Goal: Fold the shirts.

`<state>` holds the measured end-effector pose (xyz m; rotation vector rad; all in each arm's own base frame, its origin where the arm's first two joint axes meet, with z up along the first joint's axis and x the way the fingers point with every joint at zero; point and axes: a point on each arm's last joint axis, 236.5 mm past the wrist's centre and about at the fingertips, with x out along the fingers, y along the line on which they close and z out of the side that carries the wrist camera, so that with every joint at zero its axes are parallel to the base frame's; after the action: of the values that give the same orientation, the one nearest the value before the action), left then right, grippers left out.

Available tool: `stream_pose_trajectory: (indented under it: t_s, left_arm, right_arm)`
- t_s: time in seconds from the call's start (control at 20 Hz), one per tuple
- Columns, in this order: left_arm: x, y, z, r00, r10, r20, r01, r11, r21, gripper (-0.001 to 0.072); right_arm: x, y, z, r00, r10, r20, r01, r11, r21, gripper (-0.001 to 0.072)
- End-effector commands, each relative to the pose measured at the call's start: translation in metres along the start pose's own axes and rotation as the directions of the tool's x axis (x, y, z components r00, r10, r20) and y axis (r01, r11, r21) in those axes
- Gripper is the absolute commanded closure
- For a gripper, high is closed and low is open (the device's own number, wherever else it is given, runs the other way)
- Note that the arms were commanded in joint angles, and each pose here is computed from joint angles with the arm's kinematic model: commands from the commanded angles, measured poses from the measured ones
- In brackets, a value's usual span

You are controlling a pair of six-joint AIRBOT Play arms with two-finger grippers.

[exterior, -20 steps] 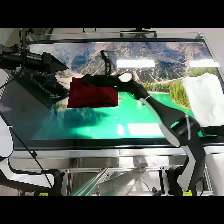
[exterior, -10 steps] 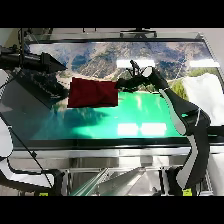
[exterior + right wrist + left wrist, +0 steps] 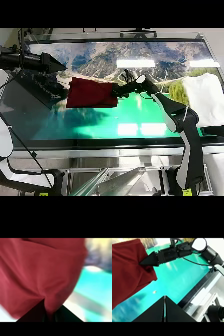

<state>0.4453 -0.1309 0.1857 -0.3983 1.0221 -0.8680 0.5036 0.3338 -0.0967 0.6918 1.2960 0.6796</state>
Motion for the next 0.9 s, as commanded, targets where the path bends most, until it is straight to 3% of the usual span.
stream_pose_trajectory:
  t_s: [0.0,0.15,0.3,0.5,0.85]
  left_arm:
    - [0.0,0.0,0.0,1.0,0.001,0.0,-0.001,1.0,0.002,0.0704]
    - [0.0,0.0,0.0,1.0,0.001,0.0,-0.001,1.0,0.002,0.0704]
    - [0.0,0.0,-0.001,1.0,0.001,-0.002,-0.001,1.0,0.002,0.0704]
    - [0.003,0.001,-0.008,1.0,-0.012,-0.027,0.011,1.0,-0.013,0.0704]
    - [0.026,0.023,-0.041,0.993,-0.053,-0.105,0.036,0.988,-0.153,0.0705]
  right_arm:
    - [-0.007,0.048,0.008,0.99,0.136,0.03,-0.135,0.99,-0.045,0.0691]
    - [-0.076,0.094,0.033,0.986,0.108,0.131,-0.084,0.98,-0.181,0.0692]
    - [-0.184,0.115,0.051,0.967,0.012,0.256,0.049,0.972,-0.23,0.0693]
    - [-0.322,0.08,0.031,0.919,-0.183,0.35,0.246,0.958,-0.145,0.0693]
    - [-0.509,0.024,-0.005,0.692,-0.317,0.649,0.362,0.93,0.068,0.0692]
